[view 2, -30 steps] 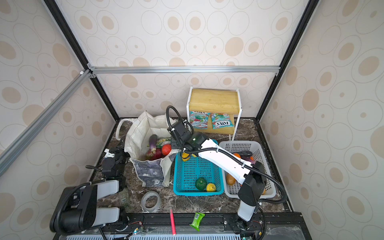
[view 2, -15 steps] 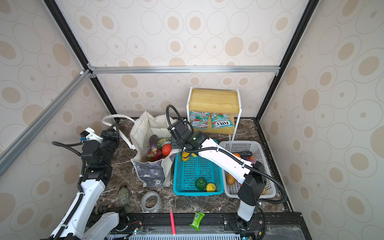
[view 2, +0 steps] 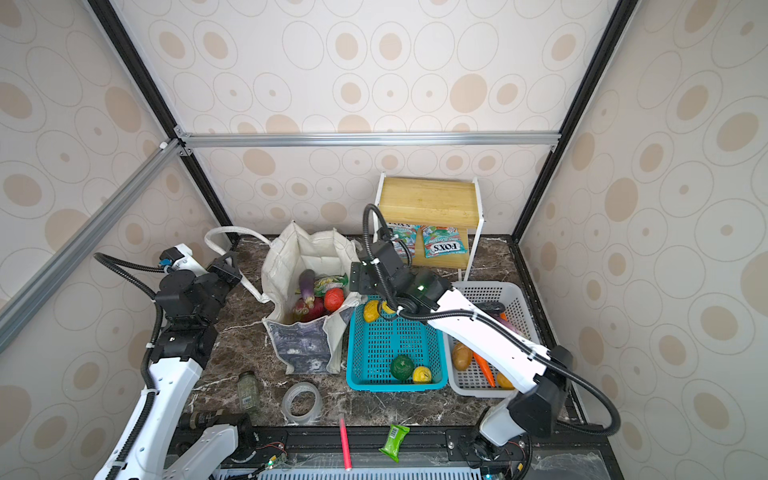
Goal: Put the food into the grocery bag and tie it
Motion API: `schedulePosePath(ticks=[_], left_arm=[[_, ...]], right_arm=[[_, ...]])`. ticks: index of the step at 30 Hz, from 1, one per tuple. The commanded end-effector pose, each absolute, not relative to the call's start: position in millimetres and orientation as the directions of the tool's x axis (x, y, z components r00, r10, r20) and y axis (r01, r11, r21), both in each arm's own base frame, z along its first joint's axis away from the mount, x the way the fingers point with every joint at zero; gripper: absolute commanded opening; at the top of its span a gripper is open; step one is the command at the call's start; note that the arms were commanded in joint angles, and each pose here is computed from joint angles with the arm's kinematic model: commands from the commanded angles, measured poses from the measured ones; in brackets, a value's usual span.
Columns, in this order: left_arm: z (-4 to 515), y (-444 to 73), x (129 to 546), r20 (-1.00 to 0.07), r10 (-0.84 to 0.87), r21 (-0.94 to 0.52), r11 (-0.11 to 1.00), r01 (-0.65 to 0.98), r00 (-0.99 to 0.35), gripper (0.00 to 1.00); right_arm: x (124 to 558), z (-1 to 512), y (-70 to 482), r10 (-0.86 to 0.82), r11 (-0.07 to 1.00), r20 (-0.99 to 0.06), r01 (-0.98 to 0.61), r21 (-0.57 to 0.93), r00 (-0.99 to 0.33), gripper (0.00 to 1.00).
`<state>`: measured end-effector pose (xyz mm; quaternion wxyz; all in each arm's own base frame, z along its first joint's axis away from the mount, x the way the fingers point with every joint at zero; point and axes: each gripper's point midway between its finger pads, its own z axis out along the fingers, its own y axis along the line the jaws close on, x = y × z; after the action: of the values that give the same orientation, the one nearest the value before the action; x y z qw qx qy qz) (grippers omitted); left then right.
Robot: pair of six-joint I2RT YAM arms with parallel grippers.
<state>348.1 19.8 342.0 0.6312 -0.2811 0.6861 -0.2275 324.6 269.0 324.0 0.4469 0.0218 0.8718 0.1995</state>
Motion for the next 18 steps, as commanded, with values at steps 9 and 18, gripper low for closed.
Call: schedulePosePath(ticks=[9,18], left_arm=[[341,11,342,-0.84,-0.539,-0.538,0.842,-0.035,-0.055,0.0],[345,5,333,-0.869,-0.495,-0.496,0.868,0.033,-0.013,0.0]], right_arm=[[321,228,230,0.596,0.708,-0.433,0.189,0.68,-0.676,0.81],[333,202,291,0.58,0.604,-0.255,0.198,0.772,-0.774,0.78]])
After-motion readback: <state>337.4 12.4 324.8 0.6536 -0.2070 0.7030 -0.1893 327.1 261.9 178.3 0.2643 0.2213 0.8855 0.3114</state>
